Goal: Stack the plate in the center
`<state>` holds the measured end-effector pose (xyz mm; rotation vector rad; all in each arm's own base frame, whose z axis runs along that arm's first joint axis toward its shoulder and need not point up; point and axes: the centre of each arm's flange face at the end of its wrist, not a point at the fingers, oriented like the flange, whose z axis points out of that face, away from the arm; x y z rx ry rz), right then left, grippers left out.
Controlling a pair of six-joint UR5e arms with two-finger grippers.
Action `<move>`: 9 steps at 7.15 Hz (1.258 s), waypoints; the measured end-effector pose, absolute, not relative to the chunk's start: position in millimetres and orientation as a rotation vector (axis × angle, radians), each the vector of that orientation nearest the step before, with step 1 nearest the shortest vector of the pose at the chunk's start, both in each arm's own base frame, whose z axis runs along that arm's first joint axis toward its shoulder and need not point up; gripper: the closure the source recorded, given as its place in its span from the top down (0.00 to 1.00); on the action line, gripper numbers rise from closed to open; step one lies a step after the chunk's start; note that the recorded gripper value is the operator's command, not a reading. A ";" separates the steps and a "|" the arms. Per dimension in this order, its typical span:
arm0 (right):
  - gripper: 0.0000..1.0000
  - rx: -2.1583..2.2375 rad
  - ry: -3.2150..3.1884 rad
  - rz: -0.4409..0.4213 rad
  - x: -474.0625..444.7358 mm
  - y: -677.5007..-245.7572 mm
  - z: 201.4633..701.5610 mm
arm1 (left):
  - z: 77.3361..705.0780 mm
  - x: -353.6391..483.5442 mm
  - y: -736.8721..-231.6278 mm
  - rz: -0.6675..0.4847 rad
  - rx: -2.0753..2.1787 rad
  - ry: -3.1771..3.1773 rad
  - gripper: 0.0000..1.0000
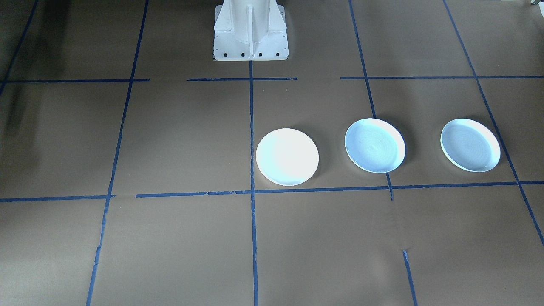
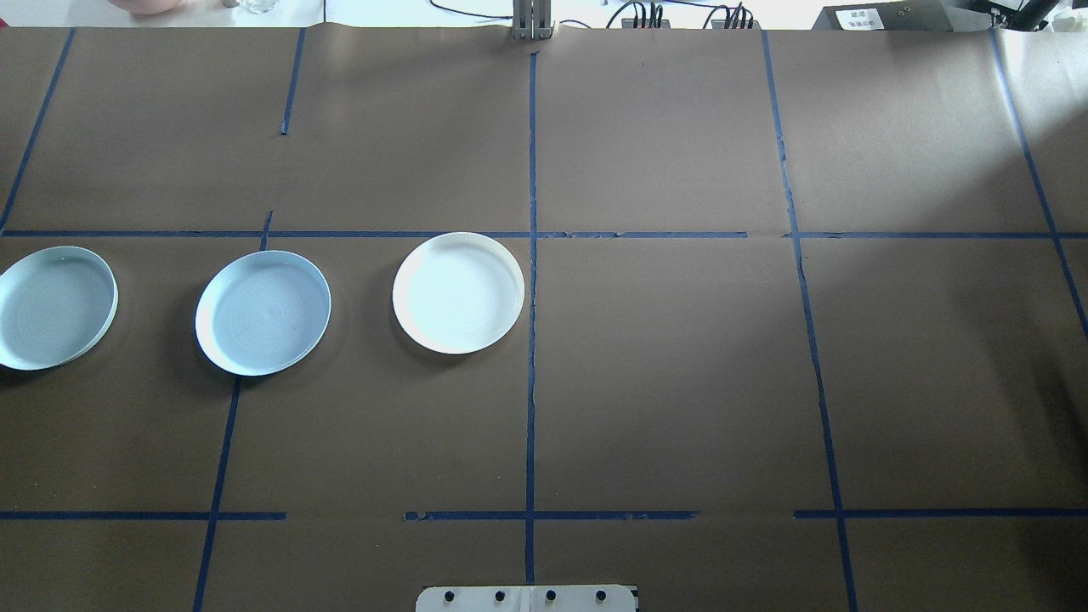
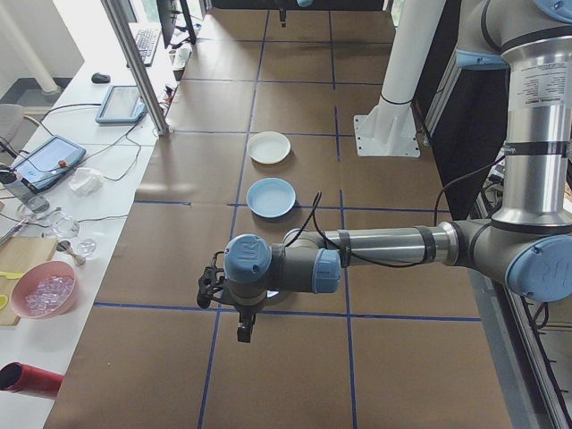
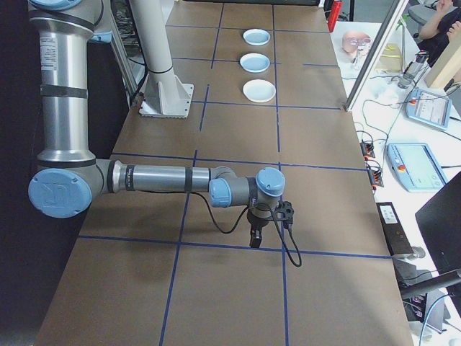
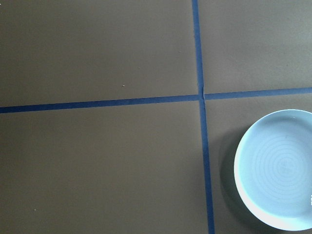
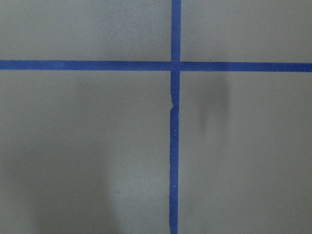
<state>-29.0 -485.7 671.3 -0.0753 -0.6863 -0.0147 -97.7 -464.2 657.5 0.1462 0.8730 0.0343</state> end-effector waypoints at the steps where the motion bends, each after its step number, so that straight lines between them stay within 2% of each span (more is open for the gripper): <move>1: 1.00 -0.075 -0.686 -0.015 -29.1 -485.7 671.2 | 657.4 -97.2 -463.2 0.034 0.146 0.882 1.00; 6: 1.00 -0.076 -0.686 -0.014 -29.0 -485.6 671.6 | 659.2 -82.9 -466.9 0.036 0.120 0.890 1.00; 9: 1.00 -0.075 -0.686 -0.015 -29.1 -485.7 671.2 | 644.9 9.2 -496.7 0.055 0.037 0.906 1.00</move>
